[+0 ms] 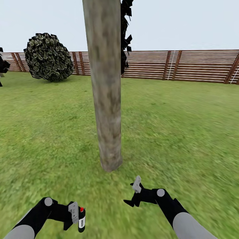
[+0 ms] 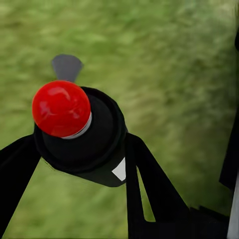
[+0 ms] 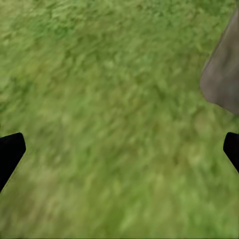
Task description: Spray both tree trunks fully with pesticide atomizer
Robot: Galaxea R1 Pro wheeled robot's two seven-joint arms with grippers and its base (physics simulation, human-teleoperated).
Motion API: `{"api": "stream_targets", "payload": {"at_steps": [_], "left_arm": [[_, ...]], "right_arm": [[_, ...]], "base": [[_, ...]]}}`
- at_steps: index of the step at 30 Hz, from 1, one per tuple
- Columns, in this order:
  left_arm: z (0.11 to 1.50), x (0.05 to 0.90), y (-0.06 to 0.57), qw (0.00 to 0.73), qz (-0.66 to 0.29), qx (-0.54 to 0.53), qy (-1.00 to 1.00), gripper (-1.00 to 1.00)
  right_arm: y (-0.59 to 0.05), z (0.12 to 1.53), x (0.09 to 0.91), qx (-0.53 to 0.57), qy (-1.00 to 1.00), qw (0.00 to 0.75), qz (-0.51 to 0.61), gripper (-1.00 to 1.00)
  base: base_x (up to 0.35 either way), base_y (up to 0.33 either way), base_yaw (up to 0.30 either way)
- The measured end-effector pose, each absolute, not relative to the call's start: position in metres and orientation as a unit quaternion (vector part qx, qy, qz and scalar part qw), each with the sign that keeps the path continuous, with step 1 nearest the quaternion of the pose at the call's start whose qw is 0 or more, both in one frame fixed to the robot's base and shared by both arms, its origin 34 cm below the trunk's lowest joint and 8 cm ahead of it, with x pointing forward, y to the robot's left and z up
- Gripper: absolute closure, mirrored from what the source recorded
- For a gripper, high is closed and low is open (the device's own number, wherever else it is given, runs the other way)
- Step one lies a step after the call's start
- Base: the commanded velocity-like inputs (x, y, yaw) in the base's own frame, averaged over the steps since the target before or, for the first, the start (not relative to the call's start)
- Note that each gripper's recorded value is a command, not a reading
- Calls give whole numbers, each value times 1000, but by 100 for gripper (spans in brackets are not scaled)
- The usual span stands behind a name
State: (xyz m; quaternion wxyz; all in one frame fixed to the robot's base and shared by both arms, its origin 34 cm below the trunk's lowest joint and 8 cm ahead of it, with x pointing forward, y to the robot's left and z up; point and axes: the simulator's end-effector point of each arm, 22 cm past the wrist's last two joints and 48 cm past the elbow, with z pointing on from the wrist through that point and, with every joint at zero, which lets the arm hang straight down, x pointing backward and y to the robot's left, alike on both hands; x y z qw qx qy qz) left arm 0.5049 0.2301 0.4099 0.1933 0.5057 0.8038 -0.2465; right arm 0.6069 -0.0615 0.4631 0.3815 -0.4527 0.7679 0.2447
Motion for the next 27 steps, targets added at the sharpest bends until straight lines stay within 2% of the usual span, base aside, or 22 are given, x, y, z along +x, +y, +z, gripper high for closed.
{"api": "stream_targets", "payload": {"at_steps": [2,3,9,12,27], "left_arm": [[409,502,221,188,-250,517,797,100],[408,501,218,186,-251,520,795,100],[406,493,178,177,-264,554,769,100],[412,492,137,184,-280,573,748,100],[432,517,110,219,-265,594,728,100]], "right_arm": [[-58,463,605,-457,765,380,247,-100],[-56,463,604,-460,764,378,248,100],[-32,458,579,-521,734,349,260,100],[-3,470,577,-533,717,358,271,100],[31,482,569,-555,693,363,284,100]], "base": [[0,0,0],[0,0,0],[0,0,0],[0,0,0],[0,0,0]]}}
